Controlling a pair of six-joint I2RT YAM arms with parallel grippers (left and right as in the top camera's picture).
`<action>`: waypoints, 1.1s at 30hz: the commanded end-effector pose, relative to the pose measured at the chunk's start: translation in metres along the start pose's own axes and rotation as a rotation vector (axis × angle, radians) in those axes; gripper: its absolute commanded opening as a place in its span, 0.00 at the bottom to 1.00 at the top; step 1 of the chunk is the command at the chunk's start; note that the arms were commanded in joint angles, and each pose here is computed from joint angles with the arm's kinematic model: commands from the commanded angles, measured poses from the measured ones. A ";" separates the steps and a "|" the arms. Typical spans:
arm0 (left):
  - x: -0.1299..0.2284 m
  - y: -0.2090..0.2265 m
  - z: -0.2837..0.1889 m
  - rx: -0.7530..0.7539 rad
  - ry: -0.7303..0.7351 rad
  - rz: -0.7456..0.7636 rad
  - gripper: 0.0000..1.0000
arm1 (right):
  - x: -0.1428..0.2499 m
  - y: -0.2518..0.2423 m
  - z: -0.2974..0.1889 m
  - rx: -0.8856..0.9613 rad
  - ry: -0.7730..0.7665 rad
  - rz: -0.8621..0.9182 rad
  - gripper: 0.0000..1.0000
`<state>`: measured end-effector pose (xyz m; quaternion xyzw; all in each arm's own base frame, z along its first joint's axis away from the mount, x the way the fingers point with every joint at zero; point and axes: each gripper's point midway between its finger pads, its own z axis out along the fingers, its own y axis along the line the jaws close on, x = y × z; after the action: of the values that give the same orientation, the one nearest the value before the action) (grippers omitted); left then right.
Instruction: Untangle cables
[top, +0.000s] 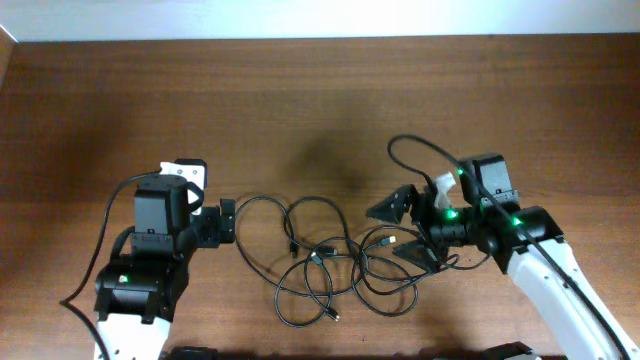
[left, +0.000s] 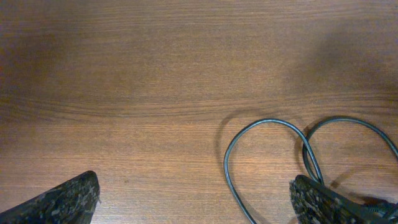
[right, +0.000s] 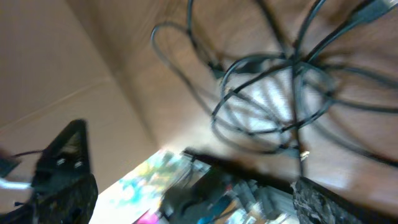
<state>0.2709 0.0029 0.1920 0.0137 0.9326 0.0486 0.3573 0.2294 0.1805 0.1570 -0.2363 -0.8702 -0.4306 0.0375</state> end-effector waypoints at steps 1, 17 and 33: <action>-0.007 0.001 -0.005 0.003 -0.023 -0.002 0.99 | -0.018 0.013 -0.058 0.175 -0.287 -0.213 0.99; -0.007 0.001 -0.005 0.003 -0.023 -0.002 0.99 | -0.007 -0.103 -0.059 0.565 -0.353 0.386 0.97; -0.007 0.001 -0.005 0.003 -0.023 -0.002 0.99 | -0.028 -0.136 -0.031 0.676 -0.324 0.435 0.32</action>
<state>0.2710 0.0028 0.1921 0.0137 0.9325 0.0484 0.3577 0.1922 0.0773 0.0768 -0.4510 -0.8878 -0.0745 0.0530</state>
